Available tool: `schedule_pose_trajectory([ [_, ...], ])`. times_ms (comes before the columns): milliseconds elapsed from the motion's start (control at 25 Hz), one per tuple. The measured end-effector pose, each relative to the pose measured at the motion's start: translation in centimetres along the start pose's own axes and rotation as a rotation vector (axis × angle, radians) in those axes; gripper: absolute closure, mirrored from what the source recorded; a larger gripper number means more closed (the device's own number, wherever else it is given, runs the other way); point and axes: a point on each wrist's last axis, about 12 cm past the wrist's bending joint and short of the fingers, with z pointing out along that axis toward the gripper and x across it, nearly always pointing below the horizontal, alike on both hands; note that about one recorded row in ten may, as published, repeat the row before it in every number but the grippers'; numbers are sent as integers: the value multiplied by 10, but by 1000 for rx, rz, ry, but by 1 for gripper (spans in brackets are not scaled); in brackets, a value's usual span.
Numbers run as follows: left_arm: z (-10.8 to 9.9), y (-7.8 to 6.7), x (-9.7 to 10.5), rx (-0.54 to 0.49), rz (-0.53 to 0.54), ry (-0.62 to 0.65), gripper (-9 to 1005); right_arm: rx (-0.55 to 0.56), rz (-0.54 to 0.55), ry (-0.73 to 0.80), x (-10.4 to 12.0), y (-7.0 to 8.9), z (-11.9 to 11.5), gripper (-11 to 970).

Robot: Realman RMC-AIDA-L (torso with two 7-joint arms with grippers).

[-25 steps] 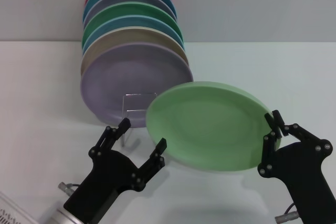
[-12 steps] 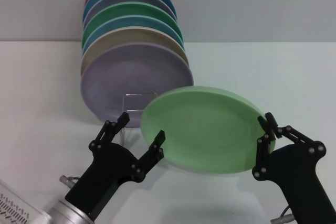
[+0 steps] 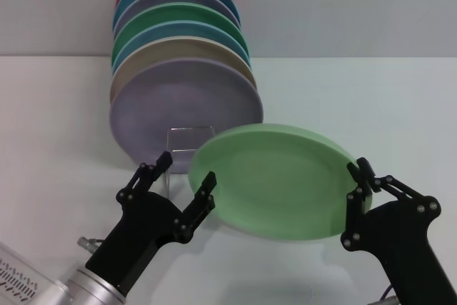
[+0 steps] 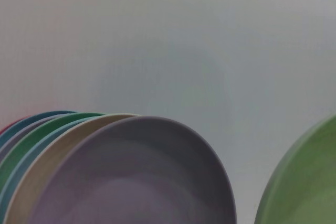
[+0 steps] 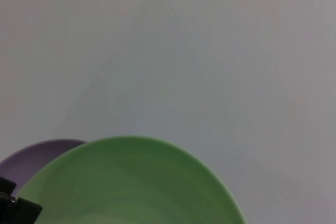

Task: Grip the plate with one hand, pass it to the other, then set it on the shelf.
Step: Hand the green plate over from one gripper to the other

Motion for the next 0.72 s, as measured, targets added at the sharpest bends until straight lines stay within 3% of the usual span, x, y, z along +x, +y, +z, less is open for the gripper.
schedule_pose_trajectory([
  [320,-2,-1,2,8,2,10,338,8,-5,9,1,-1,-4,942],
  [720,-3,-8,3,36,-1,14,345,15,-22,31,5,-3,-13,940],
])
